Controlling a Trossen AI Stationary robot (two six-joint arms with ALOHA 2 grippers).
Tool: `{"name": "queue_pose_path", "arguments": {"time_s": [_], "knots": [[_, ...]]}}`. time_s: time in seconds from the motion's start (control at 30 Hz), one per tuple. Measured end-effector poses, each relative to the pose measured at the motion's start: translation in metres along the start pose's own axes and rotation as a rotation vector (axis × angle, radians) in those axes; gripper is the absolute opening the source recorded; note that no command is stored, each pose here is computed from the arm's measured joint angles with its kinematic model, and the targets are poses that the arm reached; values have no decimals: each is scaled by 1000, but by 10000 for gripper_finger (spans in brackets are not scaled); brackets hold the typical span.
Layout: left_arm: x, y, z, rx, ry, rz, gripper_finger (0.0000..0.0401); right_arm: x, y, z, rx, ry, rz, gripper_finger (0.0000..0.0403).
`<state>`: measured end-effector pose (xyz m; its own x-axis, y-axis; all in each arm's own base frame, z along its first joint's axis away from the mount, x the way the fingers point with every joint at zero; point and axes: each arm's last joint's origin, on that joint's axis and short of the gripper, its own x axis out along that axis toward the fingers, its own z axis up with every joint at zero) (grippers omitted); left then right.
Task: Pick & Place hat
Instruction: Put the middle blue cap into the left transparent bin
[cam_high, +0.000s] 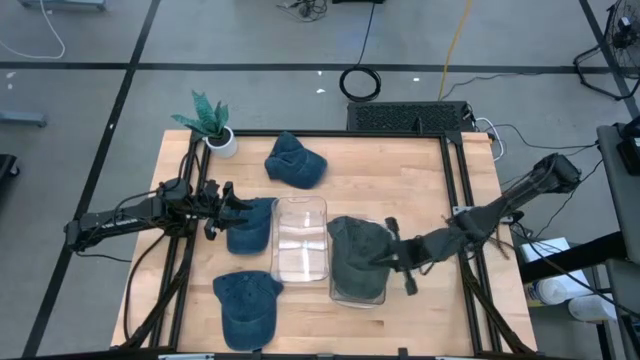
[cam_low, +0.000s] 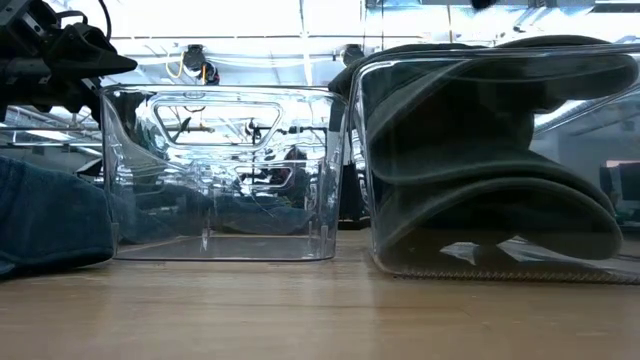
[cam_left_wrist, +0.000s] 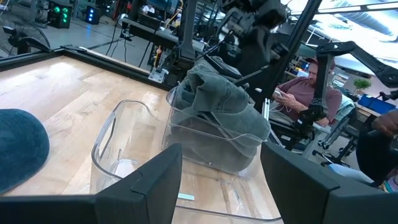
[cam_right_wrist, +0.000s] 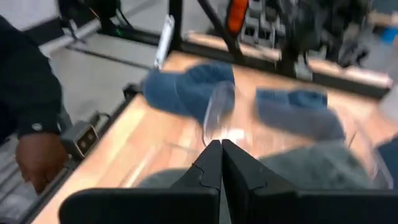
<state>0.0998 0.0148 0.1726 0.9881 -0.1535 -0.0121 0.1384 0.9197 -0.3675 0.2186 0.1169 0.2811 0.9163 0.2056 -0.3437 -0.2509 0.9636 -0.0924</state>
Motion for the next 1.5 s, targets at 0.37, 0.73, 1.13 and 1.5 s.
{"name": "queue_pose_path", "arguments": {"time_s": [0.37, 0.73, 1.13, 1.5], "knots": [[0, 0, 0, 0, 0, 0, 228, -51, -22, -33, -81, -254, -56, 0], [0, 0, 0, 0, 0, 0, 228, -85, -49, -81, -25, -439, -213, 0], [0, 0, 0, 0, 0, 0, 228, -115, -65, -94, -60, -436, -359, 0], [0, 0, 0, 0, 0, 0, 228, -115, -70, -116, -23, -407, -419, 0]]}}
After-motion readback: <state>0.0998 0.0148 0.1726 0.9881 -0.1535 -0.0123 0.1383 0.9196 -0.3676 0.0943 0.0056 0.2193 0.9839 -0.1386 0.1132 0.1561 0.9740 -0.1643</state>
